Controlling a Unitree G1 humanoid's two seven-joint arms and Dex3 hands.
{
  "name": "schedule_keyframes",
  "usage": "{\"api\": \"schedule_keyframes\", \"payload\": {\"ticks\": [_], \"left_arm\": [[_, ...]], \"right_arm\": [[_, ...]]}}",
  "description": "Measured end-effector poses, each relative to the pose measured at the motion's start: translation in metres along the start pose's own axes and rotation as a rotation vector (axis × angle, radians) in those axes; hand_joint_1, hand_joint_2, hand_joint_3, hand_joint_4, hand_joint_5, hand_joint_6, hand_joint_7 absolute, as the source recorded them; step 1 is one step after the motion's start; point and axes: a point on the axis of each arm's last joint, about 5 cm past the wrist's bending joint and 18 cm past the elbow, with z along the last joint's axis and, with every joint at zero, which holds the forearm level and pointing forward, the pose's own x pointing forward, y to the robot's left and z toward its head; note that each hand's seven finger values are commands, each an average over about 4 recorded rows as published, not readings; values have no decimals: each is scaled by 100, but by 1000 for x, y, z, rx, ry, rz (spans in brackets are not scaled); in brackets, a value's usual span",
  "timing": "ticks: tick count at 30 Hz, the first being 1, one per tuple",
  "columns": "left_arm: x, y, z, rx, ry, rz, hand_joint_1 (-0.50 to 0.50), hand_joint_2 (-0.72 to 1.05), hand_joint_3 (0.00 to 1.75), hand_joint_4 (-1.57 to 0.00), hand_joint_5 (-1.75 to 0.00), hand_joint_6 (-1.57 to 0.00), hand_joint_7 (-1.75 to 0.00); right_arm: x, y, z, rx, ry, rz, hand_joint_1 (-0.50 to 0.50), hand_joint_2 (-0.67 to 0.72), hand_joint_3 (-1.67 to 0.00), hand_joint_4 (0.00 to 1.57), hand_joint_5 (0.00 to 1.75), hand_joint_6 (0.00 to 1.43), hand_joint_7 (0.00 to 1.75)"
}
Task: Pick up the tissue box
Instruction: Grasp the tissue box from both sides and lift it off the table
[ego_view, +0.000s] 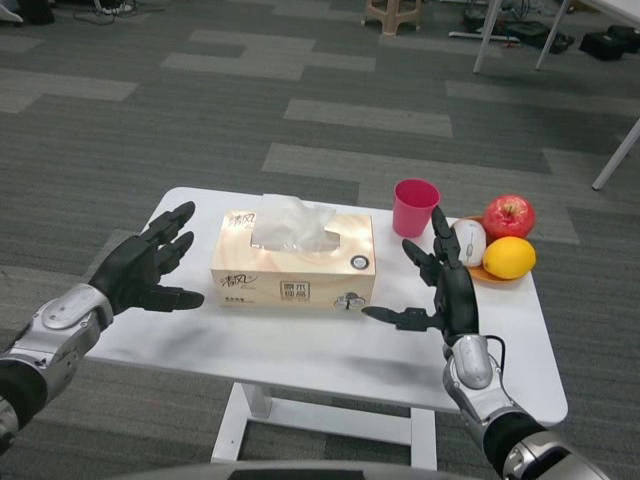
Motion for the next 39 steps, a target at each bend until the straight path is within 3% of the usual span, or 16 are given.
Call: {"api": "schedule_keyframes", "payload": {"ticks": [6, 10, 13, 19, 28, 39], "left_arm": [[5, -10, -5, -1, 33, -30, 50, 96, 9, 0, 0, 0, 0], [10, -13, -5, 2, 39, -43, 50, 96, 9, 0, 0, 0, 0], [13, -14, -4, 11, 42, -51, 50, 96, 9, 0, 0, 0, 0], [17, -20, -6, 20, 60, -72, 50, 96, 9, 0, 0, 0, -3], [21, -21, -4, 35, 68, -77, 50, 96, 9, 0, 0, 0, 0], [22, -22, -4, 42, 70, -78, 50, 96, 9, 0, 0, 0, 0]], "right_arm": [[7, -2, -4, -53, 62, 16, -24, -18, -24, 38, 10, 0, 0], [17, 0, -1, -82, 69, 35, -25, -16, -24, 41, 19, 0, 0], [19, -1, -3, -105, 93, 45, -24, -16, -24, 42, 12, 0, 3], [23, -1, -4, -145, 133, 60, -25, -16, -24, 43, 19, 0, 0], [27, 6, -6, -203, 187, 107, -25, -16, -24, 43, 19, 0, 0], [31, 13, -7, -295, 224, 154, -25, -16, -24, 31, 19, 0, 2]]}}
